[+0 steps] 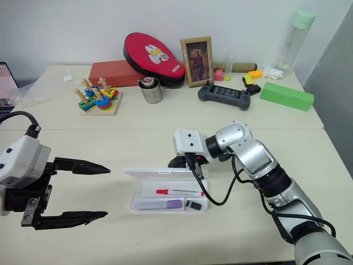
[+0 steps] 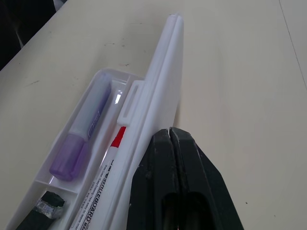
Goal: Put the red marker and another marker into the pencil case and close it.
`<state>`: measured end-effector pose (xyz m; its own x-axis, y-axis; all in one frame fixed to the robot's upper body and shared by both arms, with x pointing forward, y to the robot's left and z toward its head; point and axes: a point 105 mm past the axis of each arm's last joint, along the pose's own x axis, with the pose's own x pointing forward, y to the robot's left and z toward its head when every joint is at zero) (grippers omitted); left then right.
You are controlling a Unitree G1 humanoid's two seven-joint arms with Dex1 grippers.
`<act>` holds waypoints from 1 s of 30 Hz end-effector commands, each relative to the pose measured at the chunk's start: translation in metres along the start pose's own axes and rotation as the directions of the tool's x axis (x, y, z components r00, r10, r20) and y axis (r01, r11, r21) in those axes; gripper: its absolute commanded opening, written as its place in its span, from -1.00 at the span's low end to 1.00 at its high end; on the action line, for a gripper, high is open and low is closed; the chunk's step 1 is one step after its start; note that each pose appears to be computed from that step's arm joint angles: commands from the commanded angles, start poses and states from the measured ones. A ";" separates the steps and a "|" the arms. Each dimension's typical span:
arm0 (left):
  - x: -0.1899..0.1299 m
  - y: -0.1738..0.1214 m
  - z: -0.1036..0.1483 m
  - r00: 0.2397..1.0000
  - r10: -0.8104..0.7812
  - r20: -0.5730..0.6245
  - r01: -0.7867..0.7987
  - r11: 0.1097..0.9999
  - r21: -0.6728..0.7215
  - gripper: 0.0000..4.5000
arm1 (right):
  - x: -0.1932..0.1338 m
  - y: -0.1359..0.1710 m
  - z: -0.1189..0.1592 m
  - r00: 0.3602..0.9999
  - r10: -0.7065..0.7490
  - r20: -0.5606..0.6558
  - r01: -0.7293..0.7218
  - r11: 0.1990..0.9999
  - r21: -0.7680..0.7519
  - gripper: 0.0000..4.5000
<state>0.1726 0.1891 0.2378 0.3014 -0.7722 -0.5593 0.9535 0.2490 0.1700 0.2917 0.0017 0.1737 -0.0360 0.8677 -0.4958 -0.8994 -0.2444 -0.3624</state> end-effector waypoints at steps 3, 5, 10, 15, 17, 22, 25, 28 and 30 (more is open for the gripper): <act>-0.001 0.001 0.003 1.000 0.005 0.002 -0.005 1.000 0.022 1.00 | 0.001 0.003 0.016 1.000 0.015 0.012 -0.014 0.998 -0.058 -0.99; -0.002 -0.001 0.004 1.000 -0.001 -0.001 0.001 1.000 0.020 1.00 | 0.002 0.005 0.016 1.000 0.027 0.005 -0.027 0.998 -0.064 -0.99; -0.003 -0.008 0.002 0.998 -0.048 -0.030 0.048 0.999 0.011 1.00 | 0.001 0.009 0.020 0.999 0.052 -0.015 -0.053 0.996 -0.077 -0.99; -0.004 -0.009 0.003 0.995 -0.080 -0.052 0.081 0.996 0.023 1.00 | 0.000 0.014 0.023 0.997 0.078 -0.027 -0.081 0.993 -0.084 -0.99; -0.004 -0.008 0.003 0.995 -0.090 -0.054 0.091 0.995 0.029 1.00 | 0.000 0.018 0.023 0.995 0.097 -0.029 -0.099 0.992 -0.084 -0.99; -0.006 -0.003 0.005 0.991 -0.109 -0.073 0.113 0.993 0.046 1.00 | 0.004 0.024 0.023 0.993 0.111 -0.028 -0.113 0.992 -0.059 -0.99; -0.008 0.001 0.006 0.990 -0.111 -0.081 0.116 0.991 0.058 1.00 | 0.007 0.026 0.020 0.993 0.110 -0.028 -0.111 0.993 -0.030 -0.99; -0.009 0.005 0.007 0.991 -0.108 -0.084 0.114 0.991 0.065 1.00 | 0.013 0.027 0.011 0.993 0.107 -0.040 -0.107 0.994 0.004 -0.99; -0.009 0.007 0.007 0.991 -0.105 -0.089 0.111 0.992 0.067 1.00 | 0.016 0.027 0.001 0.994 0.097 -0.058 -0.095 0.995 0.028 -0.99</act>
<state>0.1747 0.1926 0.2452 0.1846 -0.7502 -0.6349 0.9826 0.1274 0.1351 0.2665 0.0082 0.1618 -0.1029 0.8134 -0.5725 -0.9022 -0.3188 -0.2907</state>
